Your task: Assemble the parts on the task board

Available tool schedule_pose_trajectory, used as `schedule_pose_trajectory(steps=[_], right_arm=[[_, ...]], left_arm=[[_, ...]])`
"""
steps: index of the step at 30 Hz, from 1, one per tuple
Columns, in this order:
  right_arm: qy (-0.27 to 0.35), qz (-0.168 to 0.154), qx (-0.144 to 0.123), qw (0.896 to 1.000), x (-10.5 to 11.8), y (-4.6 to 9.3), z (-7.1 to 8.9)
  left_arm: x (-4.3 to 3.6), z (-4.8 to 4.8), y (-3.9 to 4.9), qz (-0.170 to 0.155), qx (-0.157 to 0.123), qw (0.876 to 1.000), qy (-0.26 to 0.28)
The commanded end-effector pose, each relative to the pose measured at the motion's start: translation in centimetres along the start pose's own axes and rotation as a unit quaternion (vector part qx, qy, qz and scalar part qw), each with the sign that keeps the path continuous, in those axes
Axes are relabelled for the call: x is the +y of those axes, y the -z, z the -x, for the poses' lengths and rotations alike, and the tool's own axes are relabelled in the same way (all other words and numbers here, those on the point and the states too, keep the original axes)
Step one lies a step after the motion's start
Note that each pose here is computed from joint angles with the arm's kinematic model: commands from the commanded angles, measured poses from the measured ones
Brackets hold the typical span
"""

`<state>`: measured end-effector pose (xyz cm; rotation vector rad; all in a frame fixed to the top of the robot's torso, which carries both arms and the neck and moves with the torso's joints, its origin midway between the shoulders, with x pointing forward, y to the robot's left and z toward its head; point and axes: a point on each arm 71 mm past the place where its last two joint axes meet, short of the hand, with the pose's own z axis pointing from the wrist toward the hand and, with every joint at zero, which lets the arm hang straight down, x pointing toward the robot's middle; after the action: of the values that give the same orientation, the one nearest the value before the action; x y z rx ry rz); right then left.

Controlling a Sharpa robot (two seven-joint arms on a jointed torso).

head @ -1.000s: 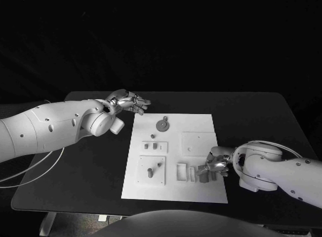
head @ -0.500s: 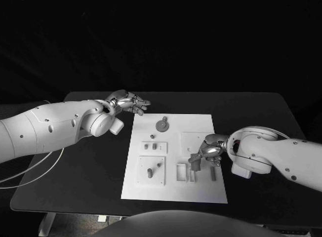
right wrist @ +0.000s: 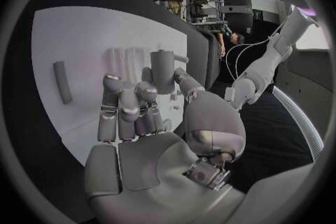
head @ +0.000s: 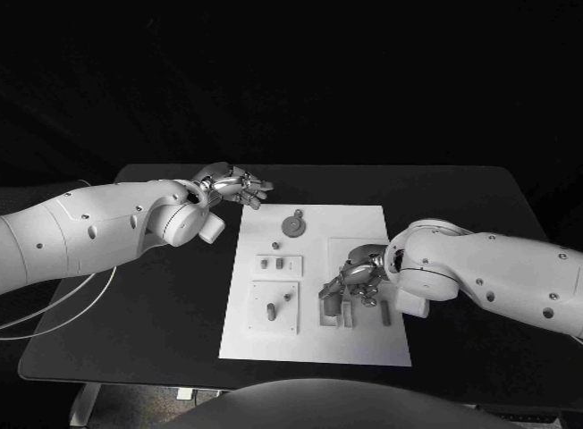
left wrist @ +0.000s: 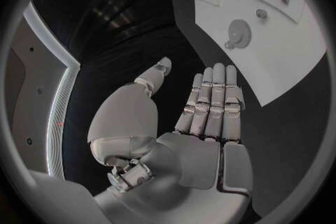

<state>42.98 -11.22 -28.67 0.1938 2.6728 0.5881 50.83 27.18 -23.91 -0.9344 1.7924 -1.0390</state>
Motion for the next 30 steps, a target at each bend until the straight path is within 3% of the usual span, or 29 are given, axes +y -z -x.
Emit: schedule_pose_trajectory(steps=[1,18,30], right_arm=[[0.014,-0.01,0.02,1.0,-0.1,-0.3,-0.5],[0.034,-0.023,0.009,0.999,-0.1,-1.1,-0.2],[0.036,-0.031,0.028,0.998,0.0,-1.5,-0.1]], left_arm=[[-0.23,-0.22,-0.02,-0.003,0.009,1.0,-0.002],[-0.16,-0.2,0.04,0.001,0.01,1.0,-0.005],[-0.13,-0.25,0.05,0.004,0.013,1.0,-0.007]])
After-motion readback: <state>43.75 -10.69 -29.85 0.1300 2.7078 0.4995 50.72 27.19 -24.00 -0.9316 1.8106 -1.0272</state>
